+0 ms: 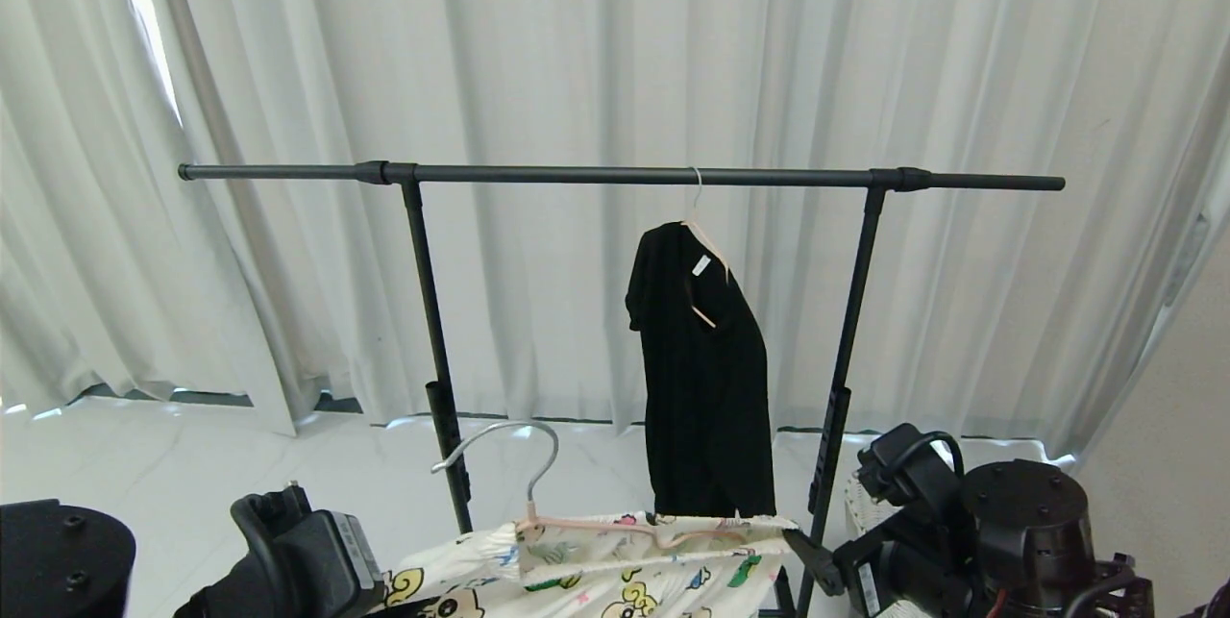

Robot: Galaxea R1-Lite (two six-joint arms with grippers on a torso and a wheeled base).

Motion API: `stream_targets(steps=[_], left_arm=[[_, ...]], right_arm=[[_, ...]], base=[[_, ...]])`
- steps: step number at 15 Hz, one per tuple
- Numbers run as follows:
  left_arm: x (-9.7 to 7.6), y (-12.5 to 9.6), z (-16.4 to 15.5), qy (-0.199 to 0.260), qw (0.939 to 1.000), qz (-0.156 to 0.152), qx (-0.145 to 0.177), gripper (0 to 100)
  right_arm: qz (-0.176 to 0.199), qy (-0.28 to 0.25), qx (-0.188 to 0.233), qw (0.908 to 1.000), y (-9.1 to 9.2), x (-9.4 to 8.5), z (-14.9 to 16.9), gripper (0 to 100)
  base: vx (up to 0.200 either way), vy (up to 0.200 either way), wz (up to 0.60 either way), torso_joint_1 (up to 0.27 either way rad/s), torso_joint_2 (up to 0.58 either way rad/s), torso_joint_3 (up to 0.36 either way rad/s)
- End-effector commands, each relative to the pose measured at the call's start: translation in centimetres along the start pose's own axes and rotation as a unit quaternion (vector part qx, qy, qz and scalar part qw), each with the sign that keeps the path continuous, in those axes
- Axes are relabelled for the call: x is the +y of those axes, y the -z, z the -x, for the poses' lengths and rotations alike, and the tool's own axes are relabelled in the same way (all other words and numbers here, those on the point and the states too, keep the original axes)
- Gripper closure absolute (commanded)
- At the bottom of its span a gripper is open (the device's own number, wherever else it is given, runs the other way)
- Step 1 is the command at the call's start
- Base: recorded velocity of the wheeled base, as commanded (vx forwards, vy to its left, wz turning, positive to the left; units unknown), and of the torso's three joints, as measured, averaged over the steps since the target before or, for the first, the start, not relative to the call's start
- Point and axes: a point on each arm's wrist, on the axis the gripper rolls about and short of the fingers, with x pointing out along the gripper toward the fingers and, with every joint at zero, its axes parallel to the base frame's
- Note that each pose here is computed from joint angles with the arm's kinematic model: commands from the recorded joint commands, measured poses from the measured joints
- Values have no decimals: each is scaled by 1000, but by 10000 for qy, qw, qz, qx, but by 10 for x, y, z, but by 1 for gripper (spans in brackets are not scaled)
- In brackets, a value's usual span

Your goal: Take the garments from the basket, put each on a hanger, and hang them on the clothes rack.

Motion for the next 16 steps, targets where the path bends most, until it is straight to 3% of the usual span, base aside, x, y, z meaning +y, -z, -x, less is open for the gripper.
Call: stream_targets(steps=[1,5,7,10,13,16], left_arm=[[-1,6,2,-28,10000,14,41,100],[1,2,-12,-132,9993,1,354,100],[8,-4,-33,-480,9975,64,505,100],[12,-16,-67,-857,9962,166,23,100],[1,-29,-85,-792,9943,199,-686,100],[-17,-16,-85,-601,9942,119,-886,100]], right_arm=[[38,-3,-65,10000,-3,-1,2,0],[172,-398,-588,9973,-23,2,16,0],[344,-608,-823,9942,-30,4,28,0],[471,-975,-977,9893,-30,16,46,0],[676,-1293,-1136,9828,-35,21,53,0],[944,-1622,-902,9781,-49,19,66,0]], base=[[0,0,0,0,0,0],[0,0,0,0,0,0],[0,0,0,0,0,0],[0,0,0,0,0,0],[0,0,0,0,0,0],[0,0,0,0,0,0]])
